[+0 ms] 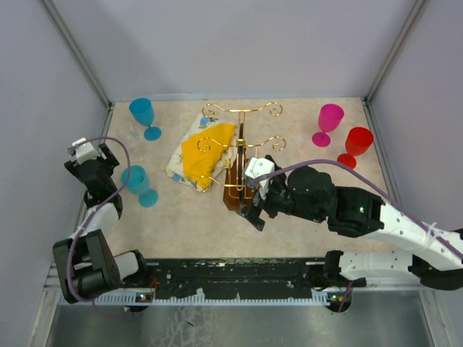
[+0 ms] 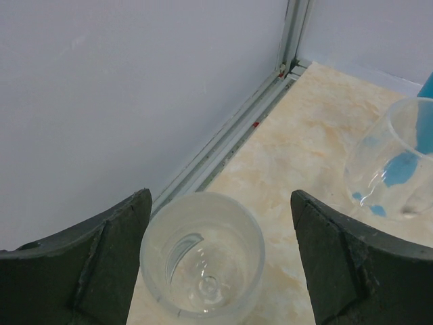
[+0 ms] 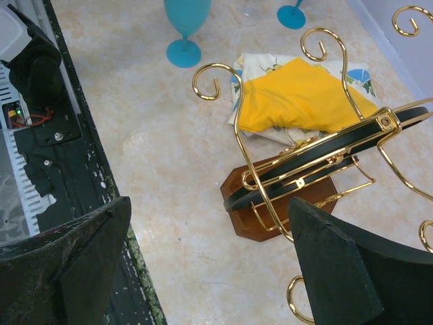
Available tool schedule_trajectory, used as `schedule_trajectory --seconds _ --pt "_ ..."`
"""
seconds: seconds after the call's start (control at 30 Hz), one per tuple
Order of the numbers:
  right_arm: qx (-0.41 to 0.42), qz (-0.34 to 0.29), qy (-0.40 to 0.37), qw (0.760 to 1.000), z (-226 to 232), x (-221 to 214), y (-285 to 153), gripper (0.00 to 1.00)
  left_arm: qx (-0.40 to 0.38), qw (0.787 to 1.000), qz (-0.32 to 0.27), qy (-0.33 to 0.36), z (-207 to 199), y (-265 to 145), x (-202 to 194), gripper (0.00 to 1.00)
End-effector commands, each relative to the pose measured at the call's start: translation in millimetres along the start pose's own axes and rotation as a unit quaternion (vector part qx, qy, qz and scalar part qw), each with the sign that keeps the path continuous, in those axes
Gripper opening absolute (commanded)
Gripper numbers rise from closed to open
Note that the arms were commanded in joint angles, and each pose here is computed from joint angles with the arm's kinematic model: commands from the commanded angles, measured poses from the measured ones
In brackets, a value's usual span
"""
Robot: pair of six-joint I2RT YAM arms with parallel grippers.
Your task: Take the wine glass off the wine glass rack
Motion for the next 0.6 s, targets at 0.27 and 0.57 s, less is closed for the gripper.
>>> schedule_trajectory --seconds 0.27,0.57 --pt "-0.006 -0.035 0.011 0.999 -3.4 9.4 -8.2 0.99 0.020 0.999 -0.039 0.011 -1.8 6.9 53.6 0.88" --pt "-0.025 -0.039 0.036 0.998 -6.3 13.5 -7.8 0.99 0.016 0.999 -0.027 -0.029 -6.6 -4.4 93.1 0.83"
Point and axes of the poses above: each gripper's point midway between its finger pads, its own y axis out along the fingers, its own z axis along the line the jaws close on, x = y × z, the point moved 7 cm from there along -y, back along the fingers, and after that the axes turned 3 degrees about -y, right-handed, at the moved point
